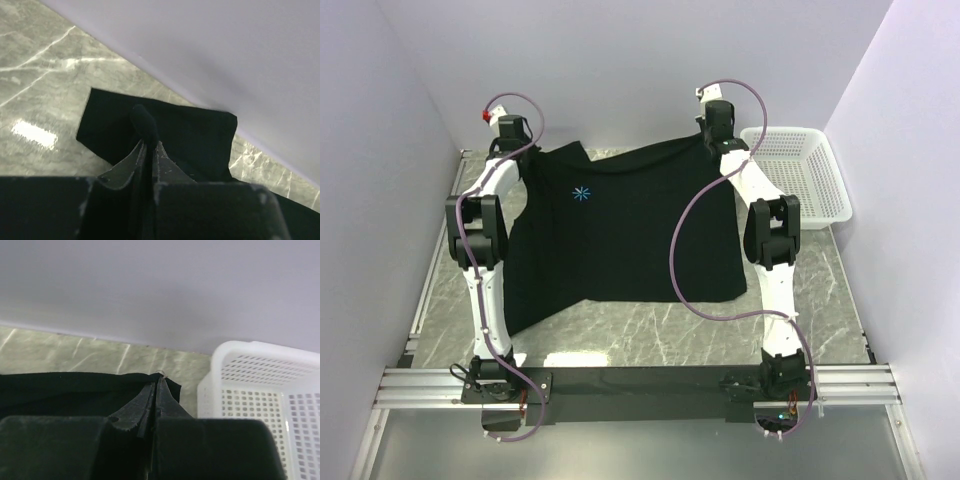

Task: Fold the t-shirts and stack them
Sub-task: Flatten the tshirt out

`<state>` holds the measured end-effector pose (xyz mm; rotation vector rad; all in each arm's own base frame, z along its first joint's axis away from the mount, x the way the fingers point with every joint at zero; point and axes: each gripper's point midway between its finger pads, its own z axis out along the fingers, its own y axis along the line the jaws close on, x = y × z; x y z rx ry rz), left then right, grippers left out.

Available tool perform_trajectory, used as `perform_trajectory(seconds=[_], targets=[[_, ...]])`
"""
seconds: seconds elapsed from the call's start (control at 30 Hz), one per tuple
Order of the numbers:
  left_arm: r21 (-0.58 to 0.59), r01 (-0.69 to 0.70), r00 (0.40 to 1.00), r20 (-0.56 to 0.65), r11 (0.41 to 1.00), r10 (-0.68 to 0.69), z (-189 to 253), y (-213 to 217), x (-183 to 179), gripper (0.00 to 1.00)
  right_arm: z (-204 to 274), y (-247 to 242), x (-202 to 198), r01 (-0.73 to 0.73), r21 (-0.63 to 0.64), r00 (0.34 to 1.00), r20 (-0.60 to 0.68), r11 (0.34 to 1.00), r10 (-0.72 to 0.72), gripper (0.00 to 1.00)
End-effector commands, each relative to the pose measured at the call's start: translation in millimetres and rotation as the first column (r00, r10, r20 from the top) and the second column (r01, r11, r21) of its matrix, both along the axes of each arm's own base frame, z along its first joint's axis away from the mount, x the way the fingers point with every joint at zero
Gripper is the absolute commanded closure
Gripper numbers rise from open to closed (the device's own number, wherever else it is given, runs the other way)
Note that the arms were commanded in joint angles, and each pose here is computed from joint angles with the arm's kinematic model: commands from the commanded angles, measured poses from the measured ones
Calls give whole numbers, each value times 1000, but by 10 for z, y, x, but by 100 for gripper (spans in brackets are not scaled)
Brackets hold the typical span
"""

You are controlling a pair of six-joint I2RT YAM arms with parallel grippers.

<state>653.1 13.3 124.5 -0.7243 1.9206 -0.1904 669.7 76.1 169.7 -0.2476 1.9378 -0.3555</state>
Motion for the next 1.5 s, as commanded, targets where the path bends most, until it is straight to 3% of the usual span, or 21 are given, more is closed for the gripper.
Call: perform_trajectory(seconds=[0.0, 0.07, 0.13, 0.17, 0.27, 0.3, 0.37, 0.43, 0.57, 0.63, 0.67, 0.7, 0.73, 0.77, 0.83, 0.87, 0.9, 0.97, 1.07, 1.23, 1.47], targets=[[-50, 15, 997, 82, 999, -11, 319, 71, 144, 88, 366, -159, 133, 76, -27, 990, 122, 997, -73, 100], [-59, 21, 996, 89, 998, -15, 342, 87, 155, 85, 351, -187, 134, 88, -31, 989, 122, 996, -83, 100], [-57, 24, 996, 92, 998, -18, 360, 101, 159, 73, 321, -191, 128, 89, -34, 989, 118, 995, -84, 100], [-55, 28, 996, 90, 998, -23, 359, 112, 156, 61, 297, -195, 124, 86, -34, 991, 110, 996, -82, 100], [-24, 15, 997, 74, 1000, -13, 425, 199, 106, 46, 390, -132, 107, 48, -26, 991, 123, 998, -45, 70], [-13, 5, 998, 68, 1000, -5, 460, 255, 79, 40, 369, -112, 81, 33, -24, 993, 116, 999, -30, 51], [31, -10, 998, 69, 999, 7, 654, 363, -25, 31, 552, -51, 8, -16, -15, 990, 142, 1000, 18, 34], [75, -21, 998, 60, 997, 16, 871, 466, -203, 30, 827, 0, -89, -61, -9, 983, 173, 998, 62, 28], [93, 4, 1000, 0, 996, -4, 1014, 452, -734, 26, 846, 264, -511, -322, -22, 945, 51, 946, 323, 21], [57, 40, 997, -62, 998, -36, 894, 332, -1205, 25, 952, 597, -1029, -587, 17, 809, -16, 809, 588, 21], [34, 51, 994, -100, 998, -47, 805, 279, -1413, 25, 704, 638, -1276, -675, -5, 735, -95, 738, 672, 23], [-4, 56, 979, -195, 998, -56, 429, 224, -1730, 25, 644, 785, -1537, -770, 29, 632, -105, 638, 768, 23], [-57, 58, 984, -165, 997, -66, 588, 125, -1952, 25, 714, 787, -1882, -845, -32, 532, -145, 533, 834, 23], [-97, 55, 975, -209, 994, -74, 466, 53, -2174, 25, 406, 790, -2208, -893, 10, 436, -220, 449, 873, 23], [-200, 22, 957, -280, 980, -78, 250, -102, -2652, 22, 312, 786, -2689, -945, 33, 307, -265, 326, 914, 23], [-225, -1, 948, -310, 974, -71, 179, -131, -2807, 22, 21, 717, -3056, -965, 96, 199, -344, 245, 918, 25], [-247, -32, 922, -382, 968, -67, -40, -170, -3068, 22, -66, 680, -3213, -967, 124, 164, -365, 223, 916, 25], [-257, -80, 920, -391, 963, -28, -52, -167, -3270, 22, -280, 564, -3554, -959, 185, 119, -416, 213, 901, 25], [-246, -132, 882, -472, 960, 0, -278, -148, -3549, 22, -533, 418, -3819, -944, 218, 121, -472, 249, 873, 26], [-146, -231, 786, -610, 962, 96, -627, 22, -3775, 25, -792, 239, -3894, -912, 199, 207, -534, 360, 820, 27], [-35, -286, 743, -640, 957, 198, -776, 232, -3735, 27, -955, 89, -3993, -889, 216, 212, -588, 404, 780, 32]])
